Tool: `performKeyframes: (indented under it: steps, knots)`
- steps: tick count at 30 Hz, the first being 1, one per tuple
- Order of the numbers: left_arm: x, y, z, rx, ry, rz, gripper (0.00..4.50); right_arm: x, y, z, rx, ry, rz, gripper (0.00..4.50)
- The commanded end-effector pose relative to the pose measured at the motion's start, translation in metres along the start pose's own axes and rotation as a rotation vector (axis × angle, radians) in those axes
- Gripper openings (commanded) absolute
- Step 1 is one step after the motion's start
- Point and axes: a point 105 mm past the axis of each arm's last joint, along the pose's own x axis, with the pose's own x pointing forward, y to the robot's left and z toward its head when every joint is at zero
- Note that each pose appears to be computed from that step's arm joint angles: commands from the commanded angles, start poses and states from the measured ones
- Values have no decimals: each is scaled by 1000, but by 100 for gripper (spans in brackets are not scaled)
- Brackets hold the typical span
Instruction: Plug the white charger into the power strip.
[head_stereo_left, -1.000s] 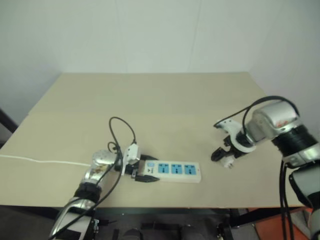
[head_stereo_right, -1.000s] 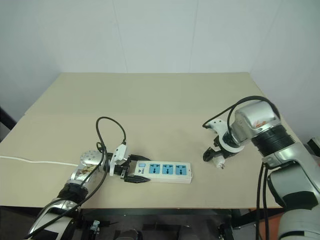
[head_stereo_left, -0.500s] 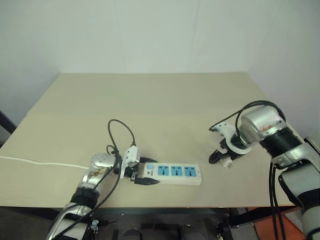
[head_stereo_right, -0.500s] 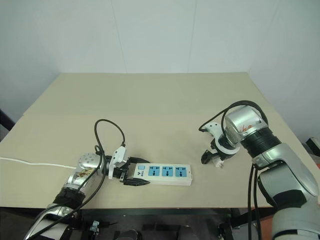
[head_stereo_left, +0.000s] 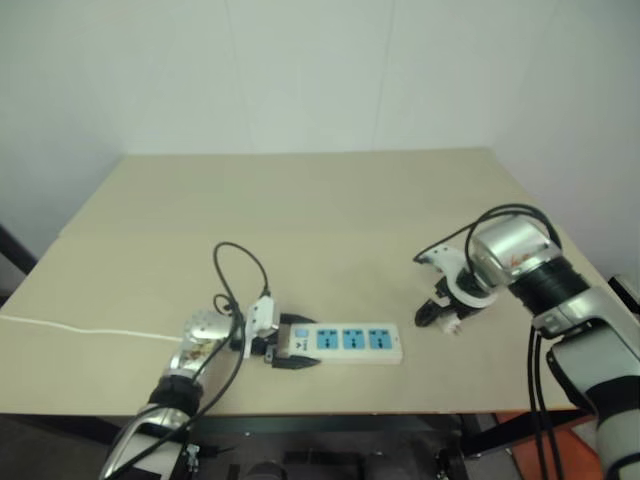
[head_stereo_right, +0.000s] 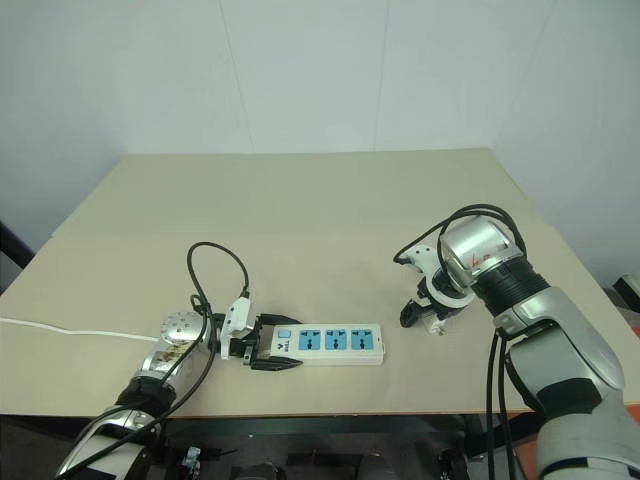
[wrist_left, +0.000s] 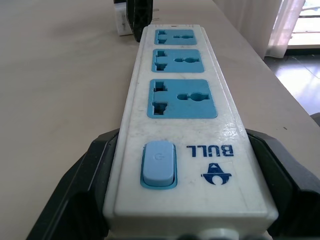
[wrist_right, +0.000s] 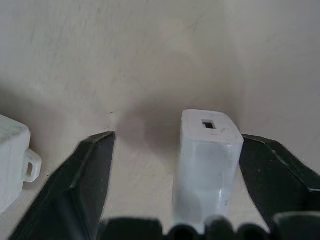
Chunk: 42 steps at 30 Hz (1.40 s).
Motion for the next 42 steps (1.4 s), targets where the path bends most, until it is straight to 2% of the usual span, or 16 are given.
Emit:
performKeyframes:
  steps: [1, 6, 7, 12, 16, 22, 27, 32, 40, 42]
  knots:
    - [0, -10, -27, -77, 77, -14, 330, 0, 9, 3, -44, -13, 26, 290]
    - [-2, -9, -32, -82, 87, -9, 330, -2, 10, 3, -54, -21, 29, 126]
    - [-2, -9, -33, -84, 88, -9, 330, -3, 10, 4, -55, -25, 27, 112]
    - [-5, -7, -34, -92, 93, -10, 330, -15, 1, 14, -37, -92, -5, 112]
    - [-9, 0, -31, -94, 100, -4, 330, -39, -16, 32, -25, -215, -73, 112]
    - [-10, 17, -17, -69, 87, 35, 330, -89, -24, 67, 29, -538, -72, 112]
    - [-7, 33, 2, -38, 48, 52, 330, -114, -11, 78, 1, -807, -16, 112]
    - [-5, 42, 17, -9, 37, 41, 330, -121, 8, 75, -81, -1059, -1, 112]
    - [-5, 43, 9, 19, 99, 38, 330, -107, 49, 68, -178, -1253, 84, 112]
    - [-5, 42, 6, 10, 103, 39, 330, -101, 66, 67, -197, -1307, 190, 112]
